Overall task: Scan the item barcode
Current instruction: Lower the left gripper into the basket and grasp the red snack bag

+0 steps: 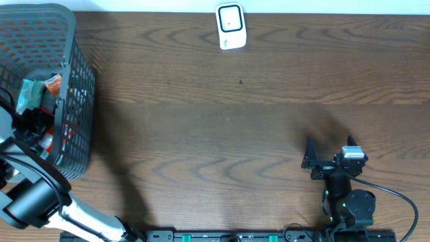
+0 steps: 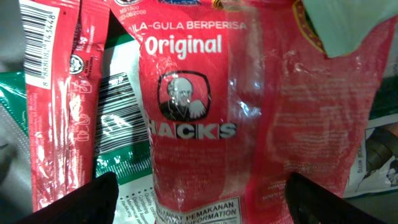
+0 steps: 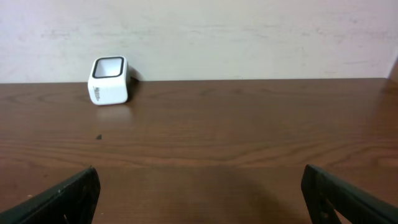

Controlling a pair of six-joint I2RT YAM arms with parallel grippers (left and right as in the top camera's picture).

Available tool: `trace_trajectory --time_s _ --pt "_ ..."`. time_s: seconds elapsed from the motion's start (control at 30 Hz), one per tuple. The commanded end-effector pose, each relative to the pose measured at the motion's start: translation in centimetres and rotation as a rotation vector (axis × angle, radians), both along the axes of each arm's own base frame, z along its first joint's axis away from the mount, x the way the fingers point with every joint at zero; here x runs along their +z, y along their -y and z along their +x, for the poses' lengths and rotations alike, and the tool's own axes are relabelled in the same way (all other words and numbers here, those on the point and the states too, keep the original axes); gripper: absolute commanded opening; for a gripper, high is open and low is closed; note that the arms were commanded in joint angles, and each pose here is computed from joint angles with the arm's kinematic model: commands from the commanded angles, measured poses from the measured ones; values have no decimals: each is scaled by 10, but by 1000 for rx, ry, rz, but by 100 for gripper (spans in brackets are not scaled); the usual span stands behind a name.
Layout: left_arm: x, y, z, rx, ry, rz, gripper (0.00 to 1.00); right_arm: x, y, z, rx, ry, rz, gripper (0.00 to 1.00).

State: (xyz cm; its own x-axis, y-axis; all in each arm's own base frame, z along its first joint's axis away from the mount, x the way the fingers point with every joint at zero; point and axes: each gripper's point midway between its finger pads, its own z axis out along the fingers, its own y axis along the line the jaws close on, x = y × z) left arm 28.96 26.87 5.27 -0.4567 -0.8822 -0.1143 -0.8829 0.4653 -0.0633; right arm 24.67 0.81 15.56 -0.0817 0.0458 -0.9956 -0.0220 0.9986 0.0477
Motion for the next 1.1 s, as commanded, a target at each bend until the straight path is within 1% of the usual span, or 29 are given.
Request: trace_trajectory --time_s 0.0,0.07,0.17,0.27,0.37,0.43,0.57,0.6,0.63,0.67,0.7,0.73,0.77,0.83,0.9,0.93,0.97,1.07 --pt "-20 2 -5 10 -38 -39 74 0 4 0 -18 0 16 99" --pt "-22 7 1 6 -11 -73 67 0 4 0 -18 0 16 99" --pt "-21 8 3 4 0 -80 58 0 4 0 -18 0 16 99" --pt "-21 8 3 4 3 -77 57 0 4 0 -18 0 16 99" --pt "-21 7 4 4 6 -74 57 0 4 0 -18 0 16 99" --pt "-21 7 4 -4 3 -73 72 0 4 0 -18 0 16 99" --pt "-27 6 -6 -6 -38 -53 71 0 4 0 -18 0 16 99" --pt "-31 6 -6 -5 -34 -53 66 0 4 0 -18 0 16 99" --pt "-32 7 -6 0 -35 -55 56 0 4 0 -18 0 16 99" --pt "-32 8 -6 1 -32 -58 38 0 4 0 -18 0 16 99" --pt "-29 8 -3 -1 -17 -63 33 0 4 0 -18 0 16 99" --pt "-23 7 0 -1 3 -59 29 0 3 0 -18 0 16 99" --pt "-18 5 2 -1 13 -49 29 0 4 0 -18 0 16 99" --pt "7 -3 10 -2 65 1 28 0 4 0 -18 0 16 99" --pt "32 -8 15 -4 120 54 21 0 4 0 -18 0 16 99" --pt "48 -10 18 -5 157 89 19 0 4 0 -18 0 16 99" --pt "63 -12 20 -6 190 120 14 0 4 0 -18 0 16 99" --pt "124 -15 23 -10 322 248 8 0 4 0 -18 0 16 99"
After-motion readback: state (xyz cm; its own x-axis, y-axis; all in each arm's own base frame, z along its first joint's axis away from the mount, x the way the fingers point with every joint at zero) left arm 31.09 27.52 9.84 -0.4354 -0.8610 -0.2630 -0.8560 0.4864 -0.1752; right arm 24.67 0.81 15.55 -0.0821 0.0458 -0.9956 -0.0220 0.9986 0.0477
